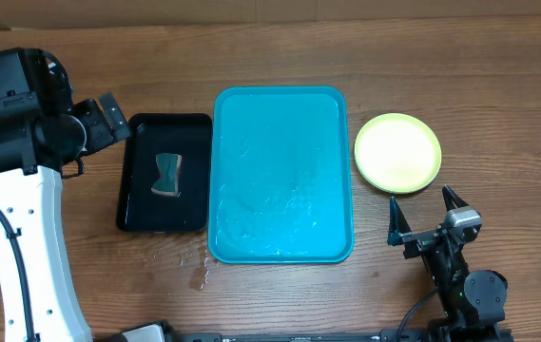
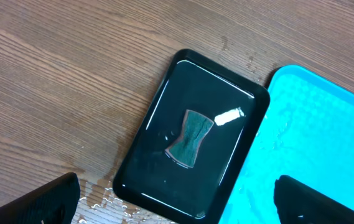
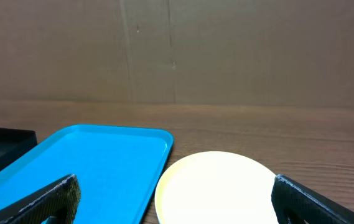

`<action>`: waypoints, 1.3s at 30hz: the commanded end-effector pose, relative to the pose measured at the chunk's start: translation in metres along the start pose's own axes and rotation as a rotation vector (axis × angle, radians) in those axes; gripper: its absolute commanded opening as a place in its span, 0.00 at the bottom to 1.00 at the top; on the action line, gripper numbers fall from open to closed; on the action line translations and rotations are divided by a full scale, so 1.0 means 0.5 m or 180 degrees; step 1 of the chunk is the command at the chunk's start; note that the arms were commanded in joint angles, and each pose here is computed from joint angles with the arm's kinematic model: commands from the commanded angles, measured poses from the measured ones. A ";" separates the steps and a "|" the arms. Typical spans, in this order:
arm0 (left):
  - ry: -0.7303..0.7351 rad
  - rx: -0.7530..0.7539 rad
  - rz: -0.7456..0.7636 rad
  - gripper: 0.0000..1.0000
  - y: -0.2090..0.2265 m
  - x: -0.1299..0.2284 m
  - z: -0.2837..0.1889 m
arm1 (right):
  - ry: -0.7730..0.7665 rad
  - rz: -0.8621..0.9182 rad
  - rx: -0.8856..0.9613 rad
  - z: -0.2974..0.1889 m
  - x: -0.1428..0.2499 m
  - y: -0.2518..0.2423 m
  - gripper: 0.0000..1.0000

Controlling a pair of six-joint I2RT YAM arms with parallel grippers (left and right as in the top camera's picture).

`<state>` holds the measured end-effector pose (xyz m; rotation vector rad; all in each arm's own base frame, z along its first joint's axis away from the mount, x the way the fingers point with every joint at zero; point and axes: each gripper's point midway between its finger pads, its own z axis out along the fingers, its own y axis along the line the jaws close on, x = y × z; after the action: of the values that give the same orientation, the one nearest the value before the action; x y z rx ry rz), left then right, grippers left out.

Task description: Clean dirty plates on tray and stack at the side

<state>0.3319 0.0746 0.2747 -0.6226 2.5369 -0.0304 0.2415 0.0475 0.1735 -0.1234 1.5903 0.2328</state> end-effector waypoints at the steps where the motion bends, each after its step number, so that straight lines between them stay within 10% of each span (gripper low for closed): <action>1: -0.0030 0.0062 0.0015 1.00 -0.017 -0.003 -0.007 | -0.0009 -0.0015 0.0037 0.000 0.004 -0.005 1.00; 15: -0.0158 0.0706 0.0898 1.00 -0.202 0.100 -0.100 | -0.0009 -0.0015 0.0037 0.000 0.004 -0.005 1.00; 31: -0.0466 0.0560 0.0889 1.00 -0.093 0.233 -0.074 | -0.0009 -0.0015 0.0037 0.000 0.004 -0.005 1.00; 39: -0.1449 0.1028 0.0741 1.00 -0.106 0.206 -0.116 | -0.0009 -0.0015 0.0037 0.000 0.004 -0.005 1.00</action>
<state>0.2516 -0.0253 0.2686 -0.1652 2.2078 -0.1674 0.2415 0.0474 0.1735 -0.1237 1.5899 0.2325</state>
